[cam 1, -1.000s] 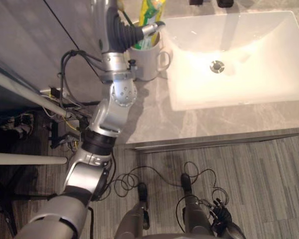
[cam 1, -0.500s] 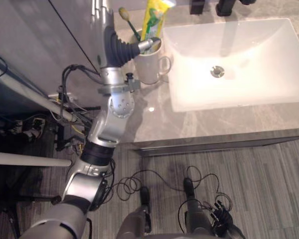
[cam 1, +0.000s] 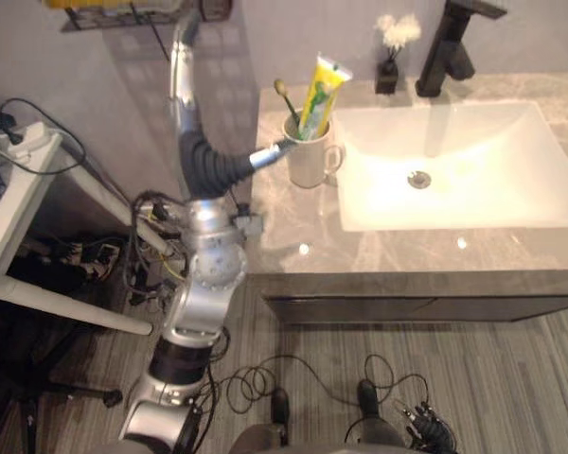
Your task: Organize washtable
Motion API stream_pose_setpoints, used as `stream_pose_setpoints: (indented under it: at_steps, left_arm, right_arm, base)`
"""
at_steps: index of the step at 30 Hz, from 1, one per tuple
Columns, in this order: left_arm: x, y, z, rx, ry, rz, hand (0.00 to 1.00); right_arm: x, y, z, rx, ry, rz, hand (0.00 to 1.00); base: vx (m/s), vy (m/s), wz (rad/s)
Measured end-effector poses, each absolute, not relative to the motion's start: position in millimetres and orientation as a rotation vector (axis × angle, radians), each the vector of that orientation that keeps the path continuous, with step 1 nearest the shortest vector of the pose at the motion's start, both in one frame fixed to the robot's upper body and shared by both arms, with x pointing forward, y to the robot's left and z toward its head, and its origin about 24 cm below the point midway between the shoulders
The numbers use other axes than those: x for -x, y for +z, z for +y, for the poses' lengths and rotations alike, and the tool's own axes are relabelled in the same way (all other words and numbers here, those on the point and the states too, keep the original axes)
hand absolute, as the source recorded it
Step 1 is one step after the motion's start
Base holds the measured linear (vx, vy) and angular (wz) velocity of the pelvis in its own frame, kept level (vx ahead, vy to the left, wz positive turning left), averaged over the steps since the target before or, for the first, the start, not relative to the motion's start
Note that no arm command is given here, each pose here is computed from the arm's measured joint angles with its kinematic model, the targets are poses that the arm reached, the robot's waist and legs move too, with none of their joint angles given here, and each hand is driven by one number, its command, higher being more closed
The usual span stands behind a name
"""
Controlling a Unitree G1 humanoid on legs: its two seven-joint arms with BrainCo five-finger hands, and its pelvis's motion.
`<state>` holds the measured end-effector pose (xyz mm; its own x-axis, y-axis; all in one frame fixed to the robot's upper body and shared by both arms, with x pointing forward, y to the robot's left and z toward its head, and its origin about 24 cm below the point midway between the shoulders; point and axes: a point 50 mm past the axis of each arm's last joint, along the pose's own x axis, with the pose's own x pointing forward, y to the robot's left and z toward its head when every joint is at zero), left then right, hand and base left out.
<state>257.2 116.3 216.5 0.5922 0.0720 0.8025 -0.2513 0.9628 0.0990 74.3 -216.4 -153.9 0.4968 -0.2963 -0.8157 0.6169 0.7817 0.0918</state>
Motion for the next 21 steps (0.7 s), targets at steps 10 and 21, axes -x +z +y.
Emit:
stream_pose_setpoints:
  at_steps: [10, 21]
  left_arm:
    - [-236, 181, 111, 0.389, -0.187, -0.707, 1.0]
    - [-239, 141, 107, 0.534, -0.292, -0.494, 1.0]
  right_arm:
    - [-38, -163, -220, -0.44, -0.677, 1.001, 0.0]
    - [-28, -167, -213, -0.457, -0.678, 1.047, 0.0]
  base:
    - [0.0, -0.003, 0.06]
    - [0.03, 0.002, 0.0]
